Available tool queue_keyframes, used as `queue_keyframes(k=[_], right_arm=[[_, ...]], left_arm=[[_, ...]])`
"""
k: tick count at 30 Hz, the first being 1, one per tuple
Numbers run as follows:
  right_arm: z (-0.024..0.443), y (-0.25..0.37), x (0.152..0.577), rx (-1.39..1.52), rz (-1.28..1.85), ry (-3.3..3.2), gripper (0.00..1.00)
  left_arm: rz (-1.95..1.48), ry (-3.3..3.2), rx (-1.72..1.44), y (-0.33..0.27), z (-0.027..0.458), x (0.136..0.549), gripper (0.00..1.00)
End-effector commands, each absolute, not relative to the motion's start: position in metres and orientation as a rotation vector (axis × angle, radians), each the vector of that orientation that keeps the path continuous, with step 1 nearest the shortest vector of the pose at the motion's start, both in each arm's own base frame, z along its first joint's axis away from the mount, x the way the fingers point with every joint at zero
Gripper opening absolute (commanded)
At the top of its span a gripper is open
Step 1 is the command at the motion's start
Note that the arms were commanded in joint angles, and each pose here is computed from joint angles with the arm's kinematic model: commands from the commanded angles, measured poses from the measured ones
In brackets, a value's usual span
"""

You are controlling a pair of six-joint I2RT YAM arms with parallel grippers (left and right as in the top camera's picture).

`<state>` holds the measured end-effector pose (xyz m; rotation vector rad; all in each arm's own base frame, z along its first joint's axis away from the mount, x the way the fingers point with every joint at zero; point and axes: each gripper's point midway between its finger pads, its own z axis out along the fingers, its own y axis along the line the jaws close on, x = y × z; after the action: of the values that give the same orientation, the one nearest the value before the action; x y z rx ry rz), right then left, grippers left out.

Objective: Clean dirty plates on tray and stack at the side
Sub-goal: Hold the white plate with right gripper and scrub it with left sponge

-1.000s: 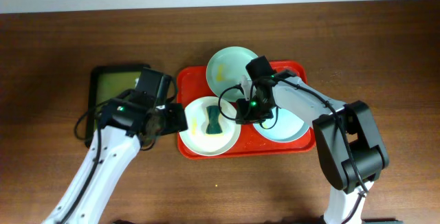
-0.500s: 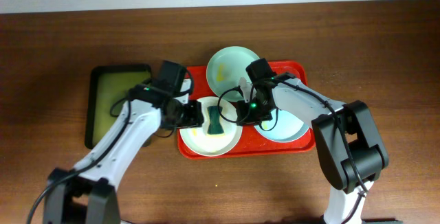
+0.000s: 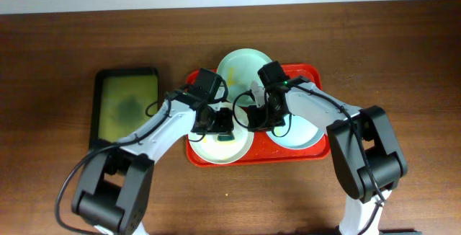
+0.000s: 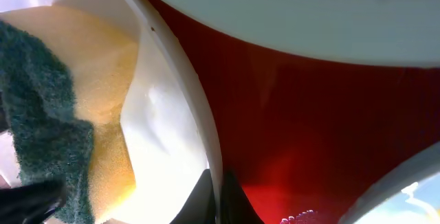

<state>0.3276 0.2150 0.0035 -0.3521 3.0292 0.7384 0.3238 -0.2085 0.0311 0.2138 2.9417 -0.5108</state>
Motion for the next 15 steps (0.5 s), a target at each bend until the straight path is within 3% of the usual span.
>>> queue_keyframes(k=[1,4,7,9,15], right_arm=[[-0.0045,0.2113,0.3243,-0.361,0.718,3.045,0.04],[-0.0045,0.2112,0.3243,-0.362,0.718,3.045,0.04],[-0.0045,0.2112,0.3243,-0.362,0.718,3.045,0.04],[-0.0048,0.2109,0.3244,-0.363,0.712,3.045,0.04],[-0.0048,0.2109,0.3244,-0.363,0.712,3.045,0.04]], left_arm=[[-0.512,2.957,0.212,-0.2108,0.0243,0.3229,0.41],[-0.506,2.949,0.211,-0.2107,0.0245,0.3249,0.24],[-0.489,2.947,0.207,-0.2085,0.0241,0.3261,0.15],[-0.484,2.946,0.206,-0.2081,0.0241,0.3266,0.0],[-0.482,2.949,0.207,-0.2078,0.0235,0.3258,0.0]])
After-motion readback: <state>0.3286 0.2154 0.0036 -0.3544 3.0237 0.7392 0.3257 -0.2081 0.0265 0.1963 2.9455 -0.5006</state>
